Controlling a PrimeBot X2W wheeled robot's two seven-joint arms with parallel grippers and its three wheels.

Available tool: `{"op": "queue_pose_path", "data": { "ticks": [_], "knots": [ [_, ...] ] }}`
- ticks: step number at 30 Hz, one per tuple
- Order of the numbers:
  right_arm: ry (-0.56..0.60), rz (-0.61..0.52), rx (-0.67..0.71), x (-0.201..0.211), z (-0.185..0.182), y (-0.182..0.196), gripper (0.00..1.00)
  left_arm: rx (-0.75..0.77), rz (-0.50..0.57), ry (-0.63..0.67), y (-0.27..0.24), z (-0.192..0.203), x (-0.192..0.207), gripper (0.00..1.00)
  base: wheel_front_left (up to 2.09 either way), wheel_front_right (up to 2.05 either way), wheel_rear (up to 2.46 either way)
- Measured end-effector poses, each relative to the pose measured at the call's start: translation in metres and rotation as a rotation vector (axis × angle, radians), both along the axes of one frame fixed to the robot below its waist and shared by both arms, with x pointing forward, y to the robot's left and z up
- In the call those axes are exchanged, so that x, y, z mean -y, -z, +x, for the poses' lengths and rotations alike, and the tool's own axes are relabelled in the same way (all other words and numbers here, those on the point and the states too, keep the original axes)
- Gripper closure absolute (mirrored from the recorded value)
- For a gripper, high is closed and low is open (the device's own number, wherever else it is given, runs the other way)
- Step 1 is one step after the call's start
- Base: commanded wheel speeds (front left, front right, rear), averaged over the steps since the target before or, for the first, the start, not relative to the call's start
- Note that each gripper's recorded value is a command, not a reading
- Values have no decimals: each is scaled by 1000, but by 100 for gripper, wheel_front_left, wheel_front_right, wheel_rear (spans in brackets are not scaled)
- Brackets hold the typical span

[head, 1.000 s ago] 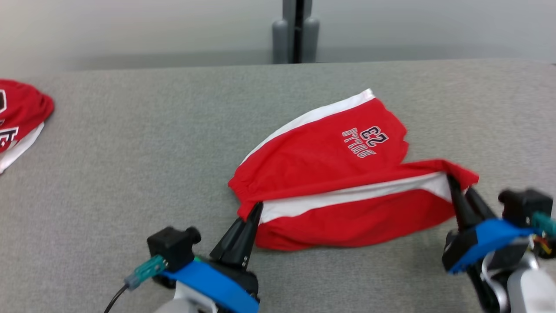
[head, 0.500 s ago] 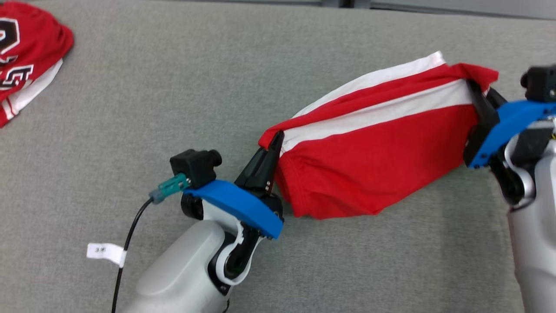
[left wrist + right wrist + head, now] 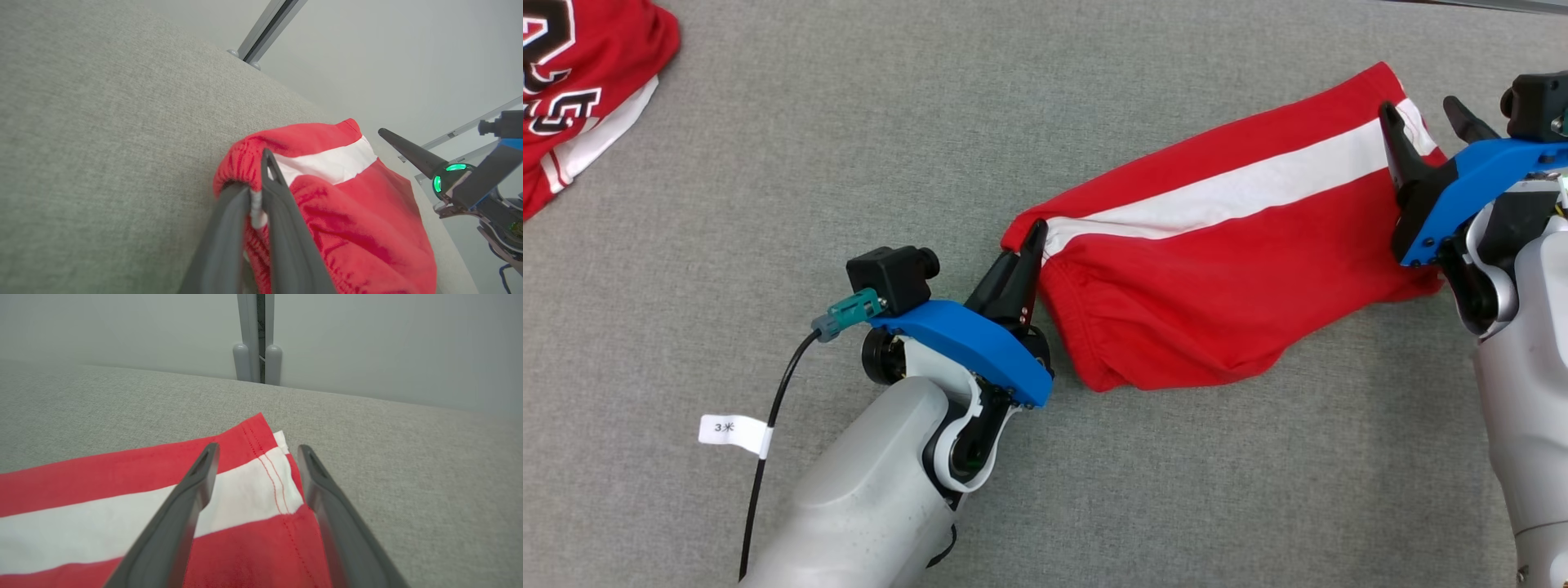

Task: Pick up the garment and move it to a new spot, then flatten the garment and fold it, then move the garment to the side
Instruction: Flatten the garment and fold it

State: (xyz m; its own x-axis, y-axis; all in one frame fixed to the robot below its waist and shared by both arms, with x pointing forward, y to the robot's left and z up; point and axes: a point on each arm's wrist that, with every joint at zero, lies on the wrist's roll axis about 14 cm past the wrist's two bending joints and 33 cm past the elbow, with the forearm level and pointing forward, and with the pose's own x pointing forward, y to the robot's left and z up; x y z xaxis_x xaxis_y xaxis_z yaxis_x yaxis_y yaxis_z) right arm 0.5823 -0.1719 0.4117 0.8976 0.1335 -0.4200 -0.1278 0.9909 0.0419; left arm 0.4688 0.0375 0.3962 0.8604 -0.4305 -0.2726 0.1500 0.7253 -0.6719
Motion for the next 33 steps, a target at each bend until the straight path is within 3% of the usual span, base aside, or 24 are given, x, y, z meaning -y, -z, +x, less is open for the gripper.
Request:
{"op": "queue_pose_path", "data": {
  "ticks": [1, 18, 23, 28, 33],
  "knots": [
    [4, -2, -1, 2, -1, 1, 0, 1, 3, 2, 1, 0, 0, 0, 0, 0, 0],
    [59, 2, 138, 28, -24, -40, 0, 92, 208, 51, -8, -27, -25, 0, 0, 0, 0],
    [68, 8, 152, 32, -43, -50, 0, 172, 295, -13, -31, -35, -50, 0, 0, 0, 0],
    [91, -13, 86, 47, -61, -39, 0, 267, 312, -122, -65, -37, -73, 0, 0, 0, 0],
    [103, -14, 9, 50, -60, -21, 0, 238, 343, -217, -57, -53, -104, 0, 0, 0, 0]
  ]
}}
